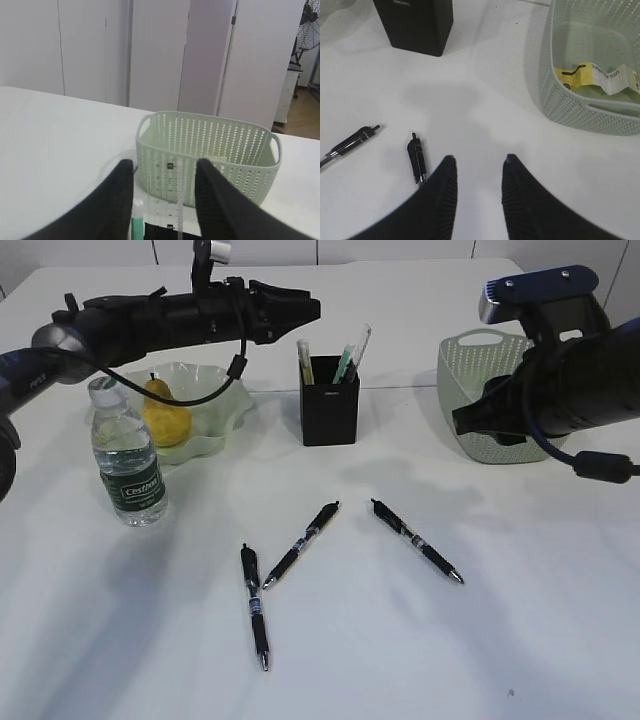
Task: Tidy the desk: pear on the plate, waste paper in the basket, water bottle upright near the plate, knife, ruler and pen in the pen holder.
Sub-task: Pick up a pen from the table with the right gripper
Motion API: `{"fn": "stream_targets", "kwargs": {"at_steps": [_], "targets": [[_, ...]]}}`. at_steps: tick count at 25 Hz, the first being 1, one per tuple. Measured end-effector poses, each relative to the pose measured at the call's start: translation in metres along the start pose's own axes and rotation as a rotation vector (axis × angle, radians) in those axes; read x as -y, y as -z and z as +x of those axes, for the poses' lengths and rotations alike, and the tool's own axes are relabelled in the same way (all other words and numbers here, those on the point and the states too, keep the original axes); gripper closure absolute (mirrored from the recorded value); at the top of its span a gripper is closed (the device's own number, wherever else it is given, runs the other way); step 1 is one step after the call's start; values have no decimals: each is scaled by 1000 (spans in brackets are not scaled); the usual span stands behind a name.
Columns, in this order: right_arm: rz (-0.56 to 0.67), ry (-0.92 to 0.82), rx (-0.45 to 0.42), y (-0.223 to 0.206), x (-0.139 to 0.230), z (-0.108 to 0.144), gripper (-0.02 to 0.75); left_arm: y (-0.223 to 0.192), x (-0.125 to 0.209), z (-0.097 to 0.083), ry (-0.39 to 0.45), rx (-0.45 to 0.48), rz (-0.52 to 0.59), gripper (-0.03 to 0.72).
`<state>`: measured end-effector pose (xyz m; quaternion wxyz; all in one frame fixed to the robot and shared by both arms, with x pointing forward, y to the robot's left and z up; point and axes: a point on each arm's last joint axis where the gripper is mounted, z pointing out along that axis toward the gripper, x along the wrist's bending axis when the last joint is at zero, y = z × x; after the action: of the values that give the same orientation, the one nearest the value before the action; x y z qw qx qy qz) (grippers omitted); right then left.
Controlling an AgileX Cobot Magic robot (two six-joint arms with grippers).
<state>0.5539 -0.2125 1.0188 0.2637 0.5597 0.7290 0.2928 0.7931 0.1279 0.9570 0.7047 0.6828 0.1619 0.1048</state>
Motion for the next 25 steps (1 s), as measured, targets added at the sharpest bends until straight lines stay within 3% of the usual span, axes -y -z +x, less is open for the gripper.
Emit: {"fn": "stream_targets", "kwargs": {"at_steps": [11,16,18,25], "targets": [[70,-2,24,2,2,-2,477,0,-34,-4,-13,6,-40,400],[80,-8,44,9,-13,-5,477,2,-56,-9,55,6,-63,400],[81,-11,50,11,-17,-5,477,3,-63,-10,114,3,-76,401],[136,-22,84,21,-29,-9,477,6,-90,-15,484,33,-163,408]]}}
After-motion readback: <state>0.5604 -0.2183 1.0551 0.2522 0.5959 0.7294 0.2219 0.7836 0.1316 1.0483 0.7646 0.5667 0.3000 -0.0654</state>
